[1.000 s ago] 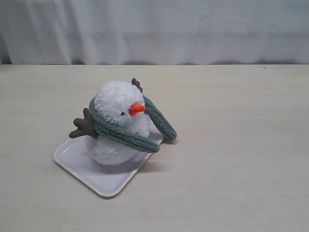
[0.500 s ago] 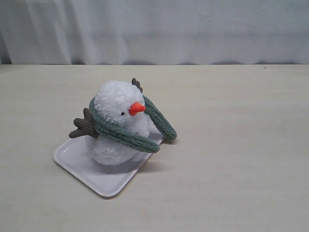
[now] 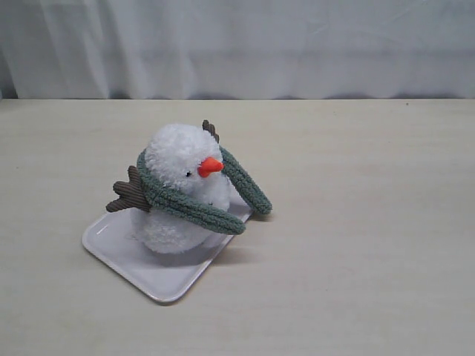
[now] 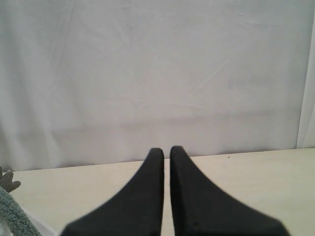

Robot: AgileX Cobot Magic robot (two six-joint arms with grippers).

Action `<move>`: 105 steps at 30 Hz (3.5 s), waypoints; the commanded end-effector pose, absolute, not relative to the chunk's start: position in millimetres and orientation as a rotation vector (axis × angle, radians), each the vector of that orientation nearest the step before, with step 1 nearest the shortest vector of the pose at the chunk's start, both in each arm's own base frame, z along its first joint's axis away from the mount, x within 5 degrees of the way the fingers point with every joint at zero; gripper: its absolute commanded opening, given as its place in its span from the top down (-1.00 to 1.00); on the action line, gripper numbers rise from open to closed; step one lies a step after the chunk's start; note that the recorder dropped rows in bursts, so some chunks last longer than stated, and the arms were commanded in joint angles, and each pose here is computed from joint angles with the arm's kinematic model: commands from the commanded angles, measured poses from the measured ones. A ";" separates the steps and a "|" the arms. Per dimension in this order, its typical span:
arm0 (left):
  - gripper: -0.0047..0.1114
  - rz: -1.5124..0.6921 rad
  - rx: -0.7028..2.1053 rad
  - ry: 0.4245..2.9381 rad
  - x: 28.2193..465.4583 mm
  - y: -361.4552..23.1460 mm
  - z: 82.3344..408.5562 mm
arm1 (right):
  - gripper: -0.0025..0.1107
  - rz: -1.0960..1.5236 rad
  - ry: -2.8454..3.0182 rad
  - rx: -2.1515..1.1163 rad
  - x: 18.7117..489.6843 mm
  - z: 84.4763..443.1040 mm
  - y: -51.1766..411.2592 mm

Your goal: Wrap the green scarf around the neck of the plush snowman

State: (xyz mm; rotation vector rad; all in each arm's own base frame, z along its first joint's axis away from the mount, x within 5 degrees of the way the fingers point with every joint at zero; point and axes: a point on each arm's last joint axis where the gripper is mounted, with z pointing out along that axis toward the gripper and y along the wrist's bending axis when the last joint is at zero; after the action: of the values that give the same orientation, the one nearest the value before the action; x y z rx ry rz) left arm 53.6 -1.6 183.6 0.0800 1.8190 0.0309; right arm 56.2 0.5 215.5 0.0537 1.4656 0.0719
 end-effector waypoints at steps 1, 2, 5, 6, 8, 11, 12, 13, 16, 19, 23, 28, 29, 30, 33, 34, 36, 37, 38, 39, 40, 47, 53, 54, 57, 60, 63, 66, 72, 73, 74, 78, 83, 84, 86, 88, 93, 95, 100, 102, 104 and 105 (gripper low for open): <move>0.92 0.027 0.080 1.805 53.9 -1.8 184.0 | 0.88 0.070 1.475 0.059 56.1 213.9 0.2; 0.92 0.027 0.080 1.805 53.9 -1.8 184.0 | 0.88 0.068 1.495 0.061 56.2 212.1 0.0; 0.92 0.027 0.080 1.805 53.9 -1.8 184.0 | 0.88 0.062 1.567 0.069 56.5 205.5 -0.5; 0.92 0.027 0.080 1.805 53.9 -1.8 184.0 | 0.88 0.059 1.598 0.072 56.4 202.6 -0.7; 0.92 0.027 0.080 1.805 53.9 -1.8 184.0 | 0.88 0.054 1.656 0.079 56.1 197.4 -1.2; 0.92 0.027 0.080 1.805 53.9 -1.8 184.0 | 0.88 0.042 1.745 0.086 55.0 189.3 -1.9; 0.92 0.027 0.080 1.805 53.9 -1.8 184.0 | 0.88 0.036 1.766 0.084 54.7 187.4 -2.2; 0.92 0.027 0.080 1.805 53.9 -1.8 184.0 | 0.88 0.033 1.781 0.085 54.4 186.1 -2.3; 0.92 0.027 0.080 1.805 53.9 -1.8 184.0 | 0.88 0.029 1.825 0.090 53.4 182.2 -2.6; 0.92 0.027 0.080 1.805 53.9 -1.8 184.0 | 0.88 0.029 1.825 0.090 53.4 182.2 -2.6; 0.92 0.027 0.080 1.805 53.9 -1.8 184.0 | 0.88 -0.004 1.827 0.048 53.4 182.1 -2.6; 0.92 0.029 0.082 1.805 53.9 -1.8 184.0 | 0.88 -0.064 1.828 -0.031 53.4 182.1 -2.6; 0.92 0.029 0.082 1.805 53.9 -1.8 184.0 | 0.88 -0.064 1.828 -0.031 53.4 182.1 -2.6; 0.92 0.029 0.082 1.805 53.9 -1.8 184.0 | 0.88 -0.061 1.828 -0.026 53.4 182.1 -2.7; 0.92 0.029 0.082 1.805 53.9 -1.8 184.0 | 0.88 -0.061 1.828 -0.023 53.4 182.1 -2.8; 0.92 0.029 0.082 1.805 53.9 -1.8 184.0 | 0.88 -0.061 1.828 -0.023 53.4 182.1 -2.8; 0.92 0.029 0.082 1.805 53.9 -1.8 184.0 | 0.88 -0.061 1.828 -0.023 53.4 182.1 -2.8; 0.92 0.029 0.082 1.805 53.9 -1.8 184.0 | 0.88 -0.064 1.828 -0.026 53.4 182.1 -2.9; 0.92 0.029 0.082 1.805 53.9 -1.8 184.0 | 0.88 -0.064 1.828 -0.026 53.4 182.1 -2.9; 0.92 0.029 0.082 1.805 53.9 -1.8 184.0 | 0.88 -0.071 1.828 -0.025 53.4 182.2 -3.4; 0.92 0.029 0.082 1.805 53.9 -1.8 184.0 | 0.88 -0.075 1.827 -0.020 53.4 182.2 -3.8; 0.92 0.029 0.082 1.805 53.9 -1.8 184.0 | 0.88 -0.082 1.825 0.000 53.4 182.5 -5.2; 0.92 0.027 0.080 1.805 53.9 -1.8 184.0 | 0.88 -0.106 1.825 -0.032 53.4 182.5 -5.2; 0.92 0.027 0.080 1.805 53.9 -1.8 184.0 | 0.88 -0.108 1.825 -0.034 53.4 182.5 -5.2; 0.92 0.027 0.080 1.805 53.9 -1.8 184.0 | 0.88 -0.108 1.827 -0.034 53.4 182.3 -5.2; 0.92 0.027 0.080 1.805 53.9 -1.8 184.0 | 0.88 -0.108 1.827 -0.034 53.4 182.3 -5.2; 0.92 0.027 0.080 1.805 53.9 -1.8 184.0 | 0.88 -0.103 1.828 -0.028 53.3 182.3 -5.2; 0.92 0.027 0.080 1.805 53.9 -1.8 184.0 | 0.88 -0.104 1.834 -0.027 53.2 181.7 -5.3; 0.92 0.027 0.080 1.805 53.9 -1.8 184.0 | 0.88 -0.105 1.842 -0.026 53.0 181.0 -5.4; 0.92 0.027 0.080 1.805 53.9 -1.8 184.0 | 0.88 -0.105 1.842 -0.026 53.0 181.0 -5.4; 0.92 0.027 0.080 1.805 53.9 -1.8 184.0 | 0.88 -0.105 1.842 -0.026 53.0 181.0 -5.4; 0.92 0.027 0.080 1.805 53.9 -1.8 184.0 | 0.88 -0.105 1.841 -0.026 53.0 181.0 -5.4; 0.92 0.029 0.081 1.805 53.9 -1.8 184.0 | 0.88 -0.101 1.842 -0.023 53.0 181.0 -5.3; 0.92 0.029 0.081 1.805 53.9 -1.8 184.0 | 0.88 -0.101 1.840 -0.024 53.1 181.2 -5.3; 0.92 0.029 0.081 1.805 53.9 -1.8 184.0 | 0.88 -0.098 1.840 -0.022 53.1 181.2 -5.2; 0.92 0.029 0.081 1.805 53.9 -1.8 184.0 | 0.88 -0.096 1.838 -0.021 53.1 181.3 -5.1; 0.92 0.029 0.081 1.805 53.9 -1.8 184.0 | 0.88 -0.047 1.831 0.008 53.3 181.9 -3.5; 0.92 0.029 0.081 1.805 53.9 -1.8 184.0 | 0.88 -0.040 1.830 0.013 53.4 182.0 -3.2; 0.92 0.029 0.081 1.805 53.9 -1.8 184.0 | 0.88 -0.045 1.830 0.007 53.4 182.0 -3.2; 0.92 0.029 0.081 1.805 53.9 -1.8 184.0 | 0.88 -0.046 1.830 0.005 53.4 182.0 -3.2; 0.92 0.029 0.081 1.805 53.9 -1.8 184.0 | 0.88 -0.046 1.830 0.005 53.4 182.0 -3.2; 0.92 0.029 0.081 1.805 53.9 -1.8 184.0 | 0.88 -0.046 1.830 0.005 53.4 182.0 -3.2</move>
State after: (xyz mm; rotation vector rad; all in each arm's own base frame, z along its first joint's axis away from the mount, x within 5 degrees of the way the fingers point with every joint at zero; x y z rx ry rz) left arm 53.6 -1.6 183.6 0.0800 1.8190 0.0309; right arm 53.2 -3.3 181.6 0.0095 1.8430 -0.0422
